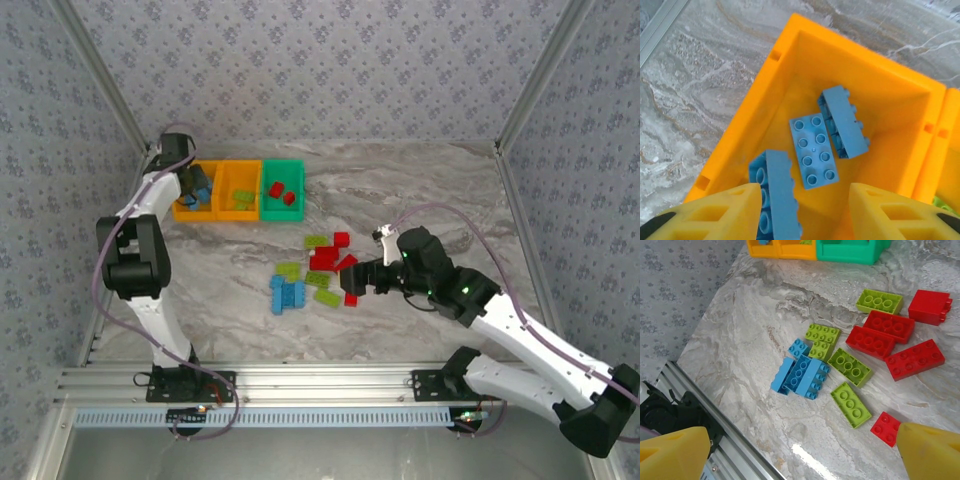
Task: Sort the legos into containers by color
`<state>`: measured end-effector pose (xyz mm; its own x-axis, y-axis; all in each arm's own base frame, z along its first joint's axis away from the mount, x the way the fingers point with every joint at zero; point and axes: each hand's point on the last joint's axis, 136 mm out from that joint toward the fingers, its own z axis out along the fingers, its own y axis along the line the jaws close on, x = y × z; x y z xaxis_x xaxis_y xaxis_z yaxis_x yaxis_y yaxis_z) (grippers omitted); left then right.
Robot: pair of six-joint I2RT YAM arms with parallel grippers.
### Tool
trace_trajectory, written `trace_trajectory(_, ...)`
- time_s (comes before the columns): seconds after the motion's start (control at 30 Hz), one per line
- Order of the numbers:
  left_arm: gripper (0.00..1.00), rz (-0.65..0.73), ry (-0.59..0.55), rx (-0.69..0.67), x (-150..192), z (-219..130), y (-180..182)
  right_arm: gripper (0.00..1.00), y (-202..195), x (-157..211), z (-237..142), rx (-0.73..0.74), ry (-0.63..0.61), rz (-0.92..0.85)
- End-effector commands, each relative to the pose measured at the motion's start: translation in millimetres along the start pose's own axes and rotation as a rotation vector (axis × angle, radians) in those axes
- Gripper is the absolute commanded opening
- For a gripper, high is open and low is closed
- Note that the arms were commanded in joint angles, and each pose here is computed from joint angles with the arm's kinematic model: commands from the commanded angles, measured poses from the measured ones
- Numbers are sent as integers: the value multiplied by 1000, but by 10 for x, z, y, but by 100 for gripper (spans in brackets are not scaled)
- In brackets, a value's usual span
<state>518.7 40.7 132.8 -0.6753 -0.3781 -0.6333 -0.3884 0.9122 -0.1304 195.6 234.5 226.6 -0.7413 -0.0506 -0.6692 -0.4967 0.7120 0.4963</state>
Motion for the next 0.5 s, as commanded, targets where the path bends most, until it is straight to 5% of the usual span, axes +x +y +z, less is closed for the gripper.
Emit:
trace_trajectory(0.0, 51, -20, -45, 93, -175, -399, -154, 99, -99, 37, 19, 53, 11, 17)
trace_trajectory(0.2, 50, -10, -171, 367, -25, -1587, -594, 98, -418, 15, 212, 224, 30, 64)
trace_trajectory(0.47, 52, 643, -361, 713, 966, -3130, -1115, 88, -713, 435, 564, 340, 230, 130)
